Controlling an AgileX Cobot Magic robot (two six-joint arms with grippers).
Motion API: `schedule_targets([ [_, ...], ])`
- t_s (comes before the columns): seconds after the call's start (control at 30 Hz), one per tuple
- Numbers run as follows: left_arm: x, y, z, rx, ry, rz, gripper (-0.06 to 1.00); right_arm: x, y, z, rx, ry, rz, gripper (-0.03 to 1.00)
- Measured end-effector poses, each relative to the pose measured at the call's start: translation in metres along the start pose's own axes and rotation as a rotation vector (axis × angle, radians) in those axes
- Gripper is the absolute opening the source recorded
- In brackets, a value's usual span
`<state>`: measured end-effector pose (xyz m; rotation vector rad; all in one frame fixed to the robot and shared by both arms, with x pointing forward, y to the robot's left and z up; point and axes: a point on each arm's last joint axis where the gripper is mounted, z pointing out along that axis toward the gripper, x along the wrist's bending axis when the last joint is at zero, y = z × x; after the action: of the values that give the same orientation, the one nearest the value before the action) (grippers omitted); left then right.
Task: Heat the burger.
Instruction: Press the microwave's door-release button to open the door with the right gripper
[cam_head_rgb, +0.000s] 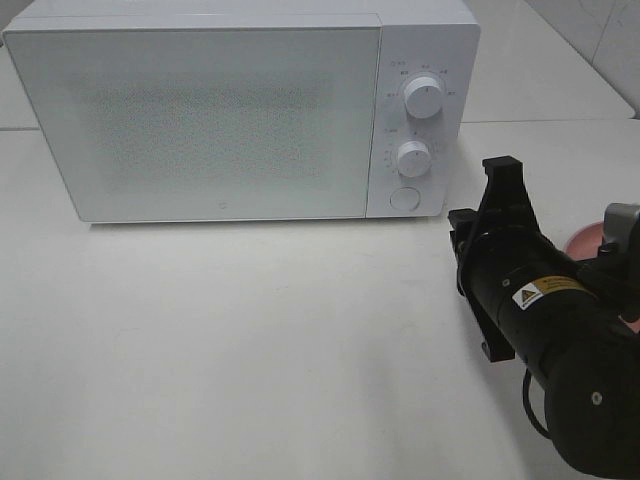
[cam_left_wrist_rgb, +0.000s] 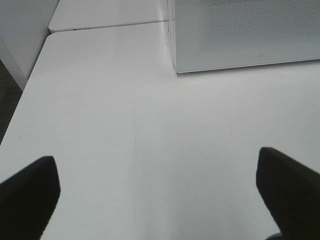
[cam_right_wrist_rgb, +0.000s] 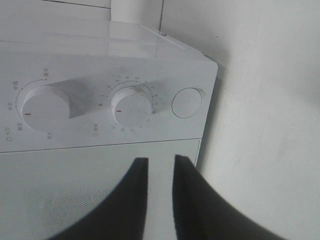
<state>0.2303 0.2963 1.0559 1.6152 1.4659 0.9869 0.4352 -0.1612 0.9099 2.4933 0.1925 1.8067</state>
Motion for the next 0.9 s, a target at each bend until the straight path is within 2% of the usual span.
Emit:
schedule_targets([
  [0.03,0.000,0.000,0.000,0.000,0.000,0.000,0.99,-0.001,0.000,0.000,0.004,-0.011,0.019,0.11],
  [0.07,0.000,0.000,0.000,0.000,0.000,0.000,0.99,-0.001,0.000,0.000,0.004,-0.011,0.019,0.11],
  [0.13,0.000,0.000,0.000,0.000,0.000,0.000,0.99,-0.002,-0.001,0.000,0.010,-0.025,0.028,0.02],
  [0.43,0.000,0.000,0.000,0.000,0.000,0.000,0.99,-0.003,0.003,0.004,-0.004,-0.044,0.043,0.02],
  [0.9,0.000,0.000,0.000,0.000,0.000,0.000,0.99,-0.012,-0.012,0.054,0.000,-0.100,0.114,0.02],
])
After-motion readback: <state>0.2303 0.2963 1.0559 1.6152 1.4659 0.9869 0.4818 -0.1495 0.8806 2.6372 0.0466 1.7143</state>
